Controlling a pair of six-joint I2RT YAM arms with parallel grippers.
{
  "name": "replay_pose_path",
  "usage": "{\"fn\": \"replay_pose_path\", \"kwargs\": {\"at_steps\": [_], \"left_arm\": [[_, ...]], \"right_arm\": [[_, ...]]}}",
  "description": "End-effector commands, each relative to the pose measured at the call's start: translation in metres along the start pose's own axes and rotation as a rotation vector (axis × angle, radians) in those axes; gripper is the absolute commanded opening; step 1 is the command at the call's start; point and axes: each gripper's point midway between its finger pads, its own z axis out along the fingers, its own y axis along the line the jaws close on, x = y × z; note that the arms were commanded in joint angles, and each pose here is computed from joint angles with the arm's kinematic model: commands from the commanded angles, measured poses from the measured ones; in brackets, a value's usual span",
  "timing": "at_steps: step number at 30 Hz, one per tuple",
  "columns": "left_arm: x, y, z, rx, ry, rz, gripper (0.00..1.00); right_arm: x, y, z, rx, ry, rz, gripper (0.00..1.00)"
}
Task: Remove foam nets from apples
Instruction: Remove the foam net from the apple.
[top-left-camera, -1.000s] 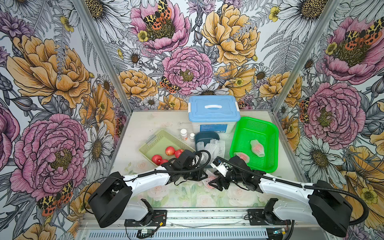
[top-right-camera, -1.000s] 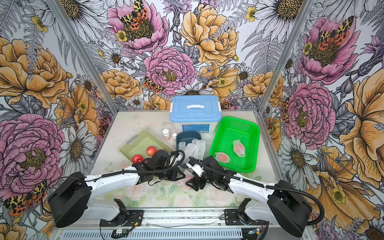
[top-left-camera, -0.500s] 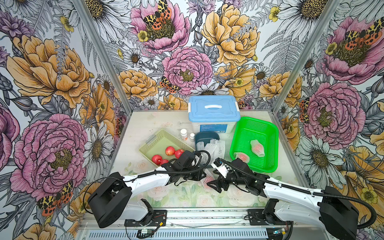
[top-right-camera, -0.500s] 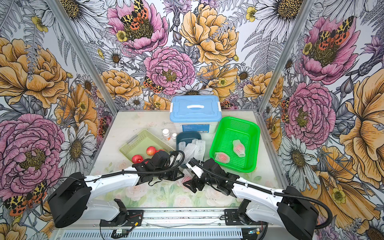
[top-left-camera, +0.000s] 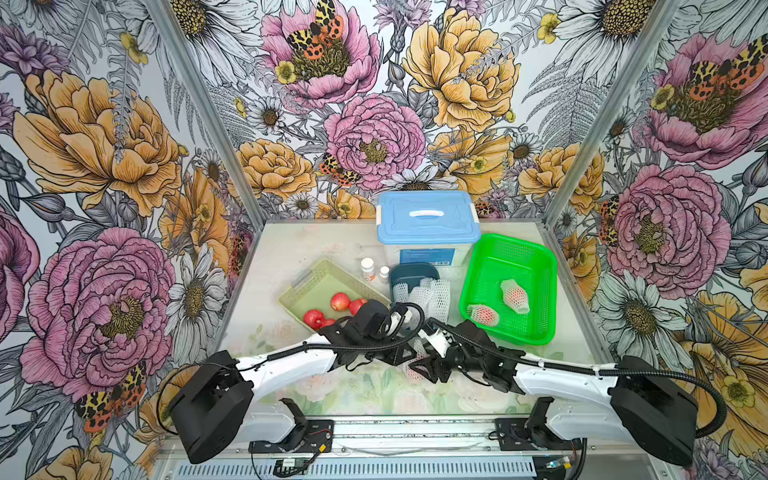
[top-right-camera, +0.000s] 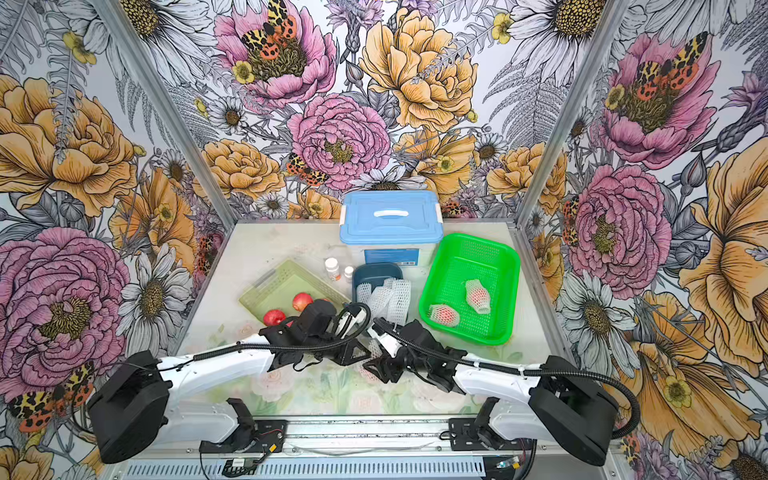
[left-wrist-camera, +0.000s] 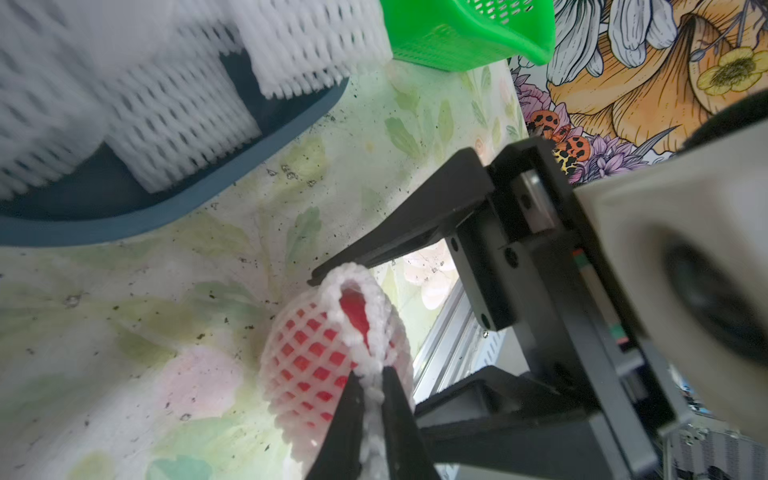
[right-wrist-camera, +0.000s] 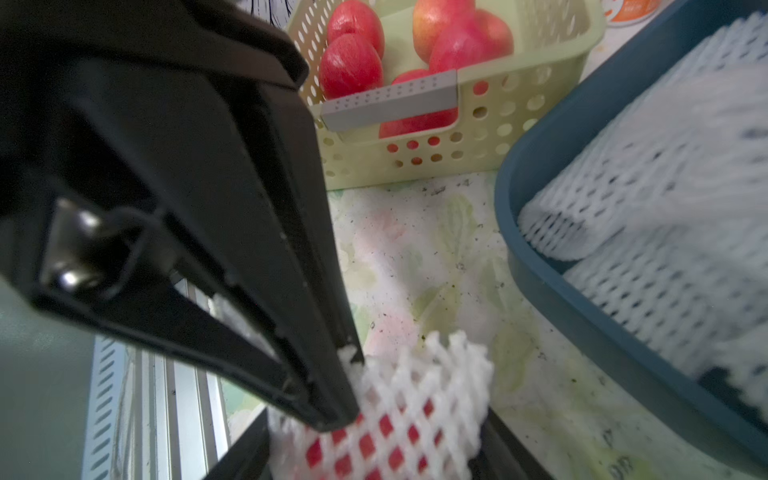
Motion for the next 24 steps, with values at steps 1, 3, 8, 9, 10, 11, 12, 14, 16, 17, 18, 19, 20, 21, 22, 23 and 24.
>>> {"fn": "replay_pose_path", "kwargs": {"at_steps": [1, 3, 8, 9, 10, 11, 12, 14, 16, 17, 18, 19, 20, 21, 22, 23, 24], "left_arm": [[0.0, -0.012, -0.001, 0.03, 0.018, 0.042, 0.18], [-0.002, -0.011, -0.002, 0.024, 0.01, 0.045, 0.24], [-0.005, -0.01, -0.005, 0.015, 0.001, 0.044, 0.29], [-0.006, -0.009, -0.005, 0.013, -0.002, 0.042, 0.29], [-0.006, -0.008, -0.006, 0.009, -0.005, 0.041, 0.29], [-0.007, -0.007, -0.007, 0.004, -0.012, 0.041, 0.29], [-0.008, -0.007, -0.008, 0.003, -0.017, 0.041, 0.3], [-0.01, -0.004, -0.01, -0.005, -0.032, 0.033, 0.39], [-0.013, -0.001, -0.014, -0.012, -0.047, 0.022, 0.46], [-0.015, 0.001, -0.016, -0.015, -0.057, 0.015, 0.53], [-0.018, 0.002, -0.018, -0.017, -0.068, 0.009, 0.58], [-0.019, 0.003, -0.02, -0.017, -0.076, 0.003, 0.63], [-0.022, 0.004, -0.023, -0.018, -0.09, -0.002, 0.69], [-0.024, 0.005, -0.026, -0.017, -0.103, -0.005, 0.75], [-0.025, 0.004, -0.028, -0.013, -0.111, -0.005, 0.79], [-0.027, 0.002, -0.031, -0.007, -0.123, -0.002, 0.81], [-0.028, 0.0, -0.033, -0.004, -0.13, 0.002, 0.86]], "right_arm": [[-0.02, 0.007, 0.005, -0.028, -0.068, -0.02, 0.62], [-0.021, 0.008, 0.007, -0.033, -0.067, -0.02, 0.57], [-0.022, 0.007, 0.01, -0.025, -0.068, -0.02, 0.47], [-0.021, 0.006, 0.01, -0.019, -0.069, -0.017, 0.44], [-0.022, 0.005, 0.009, -0.015, -0.074, -0.017, 0.42], [-0.023, 0.005, 0.008, -0.012, -0.077, -0.016, 0.4], [-0.024, 0.005, 0.007, -0.008, -0.081, -0.015, 0.38], [-0.025, 0.003, 0.005, 0.0, -0.086, -0.012, 0.34], [-0.025, 0.002, 0.004, 0.007, -0.085, -0.011, 0.32], [-0.025, 0.001, 0.004, 0.013, -0.082, -0.01, 0.3], [-0.025, 0.0, 0.003, 0.017, -0.08, -0.01, 0.3], [-0.024, -0.001, 0.003, 0.023, -0.077, -0.008, 0.3], [-0.024, -0.002, 0.002, 0.028, -0.077, -0.007, 0.29], [-0.024, -0.004, 0.001, 0.034, -0.076, -0.004, 0.29], [-0.023, -0.005, 0.001, 0.038, -0.075, 0.0, 0.28], [-0.023, -0.008, -0.001, 0.048, -0.076, 0.008, 0.28], [-0.022, -0.01, -0.002, 0.051, -0.077, 0.015, 0.28]]}}
